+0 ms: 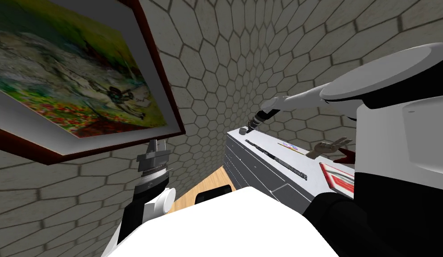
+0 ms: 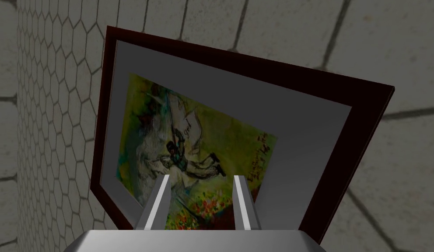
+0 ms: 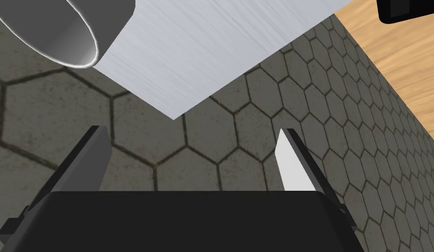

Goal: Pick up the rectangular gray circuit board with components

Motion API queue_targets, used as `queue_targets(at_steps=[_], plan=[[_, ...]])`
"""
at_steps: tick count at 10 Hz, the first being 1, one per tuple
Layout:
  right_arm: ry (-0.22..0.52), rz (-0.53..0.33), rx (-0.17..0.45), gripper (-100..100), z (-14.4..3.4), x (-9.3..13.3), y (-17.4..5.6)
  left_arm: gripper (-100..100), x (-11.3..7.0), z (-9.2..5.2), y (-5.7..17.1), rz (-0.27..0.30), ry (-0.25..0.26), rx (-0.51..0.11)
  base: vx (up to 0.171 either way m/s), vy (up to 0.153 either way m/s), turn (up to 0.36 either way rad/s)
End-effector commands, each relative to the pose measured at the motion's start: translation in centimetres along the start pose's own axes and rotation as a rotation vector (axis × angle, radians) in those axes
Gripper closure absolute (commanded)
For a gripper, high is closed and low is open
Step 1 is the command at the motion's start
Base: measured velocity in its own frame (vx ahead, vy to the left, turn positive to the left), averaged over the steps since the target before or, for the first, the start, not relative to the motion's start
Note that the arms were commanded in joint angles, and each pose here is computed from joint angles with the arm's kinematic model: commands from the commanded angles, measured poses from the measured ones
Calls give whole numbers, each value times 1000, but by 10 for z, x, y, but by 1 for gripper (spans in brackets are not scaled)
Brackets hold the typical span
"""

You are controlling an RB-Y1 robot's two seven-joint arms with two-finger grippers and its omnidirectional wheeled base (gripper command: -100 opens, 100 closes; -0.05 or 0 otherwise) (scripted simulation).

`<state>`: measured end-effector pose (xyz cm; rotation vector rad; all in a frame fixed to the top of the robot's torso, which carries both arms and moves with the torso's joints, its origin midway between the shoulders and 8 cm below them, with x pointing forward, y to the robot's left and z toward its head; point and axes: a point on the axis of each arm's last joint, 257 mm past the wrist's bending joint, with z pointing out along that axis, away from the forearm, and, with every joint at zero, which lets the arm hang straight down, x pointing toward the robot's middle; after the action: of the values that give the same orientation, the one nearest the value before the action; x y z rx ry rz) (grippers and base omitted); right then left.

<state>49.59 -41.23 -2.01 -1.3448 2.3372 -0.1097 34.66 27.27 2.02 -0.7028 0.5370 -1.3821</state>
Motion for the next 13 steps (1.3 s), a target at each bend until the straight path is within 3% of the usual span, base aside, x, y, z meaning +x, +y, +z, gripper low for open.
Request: queue_targets(at_steps=[1,7,13], plan=[[48,24,11,-100,11,20,-2,0,0,0,0,0,0,0,54,116,-204],[215,156,-20,-100,38,104,17,0,0,0,0,0,0,0,41,94,-186],[383,287,-37,-100,46,190,43,0,0,0,0,0,0,0,18,88,-174]])
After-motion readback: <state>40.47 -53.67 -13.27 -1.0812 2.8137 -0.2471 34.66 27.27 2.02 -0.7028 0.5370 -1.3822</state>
